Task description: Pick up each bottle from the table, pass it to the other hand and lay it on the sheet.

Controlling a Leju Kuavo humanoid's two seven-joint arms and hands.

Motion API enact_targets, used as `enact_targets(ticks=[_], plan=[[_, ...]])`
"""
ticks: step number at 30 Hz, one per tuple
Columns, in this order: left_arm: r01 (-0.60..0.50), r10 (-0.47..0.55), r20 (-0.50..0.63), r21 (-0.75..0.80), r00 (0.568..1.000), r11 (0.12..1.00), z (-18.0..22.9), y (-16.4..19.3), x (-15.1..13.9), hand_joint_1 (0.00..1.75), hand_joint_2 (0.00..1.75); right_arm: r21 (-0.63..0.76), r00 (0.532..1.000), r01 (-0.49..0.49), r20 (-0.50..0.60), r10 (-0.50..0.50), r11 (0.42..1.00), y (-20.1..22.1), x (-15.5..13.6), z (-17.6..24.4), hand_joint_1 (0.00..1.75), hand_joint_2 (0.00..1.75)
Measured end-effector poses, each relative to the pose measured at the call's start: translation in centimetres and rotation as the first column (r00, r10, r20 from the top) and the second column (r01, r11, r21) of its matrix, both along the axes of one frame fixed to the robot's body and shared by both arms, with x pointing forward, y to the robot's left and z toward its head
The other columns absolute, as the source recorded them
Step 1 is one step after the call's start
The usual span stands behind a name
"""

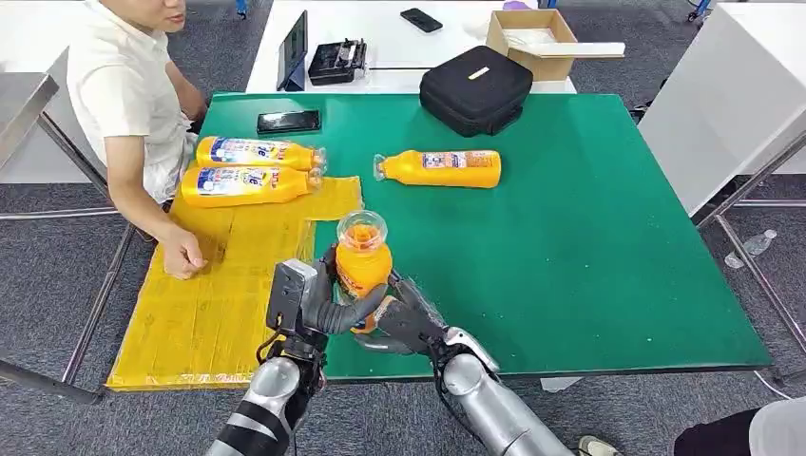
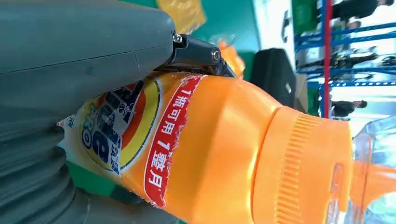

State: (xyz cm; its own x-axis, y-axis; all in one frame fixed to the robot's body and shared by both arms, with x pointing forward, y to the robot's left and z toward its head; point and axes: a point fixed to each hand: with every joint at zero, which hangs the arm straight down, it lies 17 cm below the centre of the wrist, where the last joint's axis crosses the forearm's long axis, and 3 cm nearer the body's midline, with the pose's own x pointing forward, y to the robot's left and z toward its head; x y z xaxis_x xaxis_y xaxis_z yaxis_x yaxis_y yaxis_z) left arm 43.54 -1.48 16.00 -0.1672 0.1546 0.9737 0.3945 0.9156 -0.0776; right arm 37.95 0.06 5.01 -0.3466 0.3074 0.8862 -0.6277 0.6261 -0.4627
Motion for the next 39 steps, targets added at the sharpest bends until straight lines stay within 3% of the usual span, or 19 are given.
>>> enact_targets(ticks=[5,7,15,23,29,34,39], plan=[[-0.01,0.01,0.022,0.012,1.0,1.0,0.7,0.3,0.0,1.75,1.75,0.002,1.0,0.005,-0.005,-0.005,1.0,0.0,-0.8,-0.3,0.0,1.75],[-0.097,0.072,0.169,0.145,0.983,0.985,2.9,1.5,0.0,1.75,1.75,-0.043,0.999,0.052,0.009,-0.051,0.998,-1.6,-1.8,-1.6,0.0,1.75],[-0.364,0.149,0.461,0.421,0.874,0.831,6.2,5.5,0.1,1.75,1.75,-0.076,0.984,0.169,0.062,-0.164,0.983,-6.4,-0.5,-1.8,0.0,1.75],[-0.45,0.192,0.52,0.431,0.832,0.782,7.4,7.8,0.2,1.75,1.75,-0.062,0.968,0.246,0.062,-0.242,0.967,-9.5,0.7,-1.7,0.0,1.75],[-0.533,0.143,0.6,0.545,0.787,0.647,6.9,8.1,0.4,1.75,1.75,-0.049,0.962,0.263,0.085,-0.258,0.964,-10.1,1.6,-0.9,0.0,1.75],[-0.535,0.035,0.589,0.705,0.807,0.466,2.4,7.5,2.0,1.75,1.75,-0.018,0.967,0.241,0.091,-0.239,0.97,-9.6,2.7,-0.3,0.0,1.75],[-0.417,-0.016,0.46,0.819,0.888,0.395,-4.0,7.5,3.3,1.75,1.75,-0.005,0.969,0.235,0.086,-0.233,0.972,-9.5,3.5,-0.4,0.0,1.75]])
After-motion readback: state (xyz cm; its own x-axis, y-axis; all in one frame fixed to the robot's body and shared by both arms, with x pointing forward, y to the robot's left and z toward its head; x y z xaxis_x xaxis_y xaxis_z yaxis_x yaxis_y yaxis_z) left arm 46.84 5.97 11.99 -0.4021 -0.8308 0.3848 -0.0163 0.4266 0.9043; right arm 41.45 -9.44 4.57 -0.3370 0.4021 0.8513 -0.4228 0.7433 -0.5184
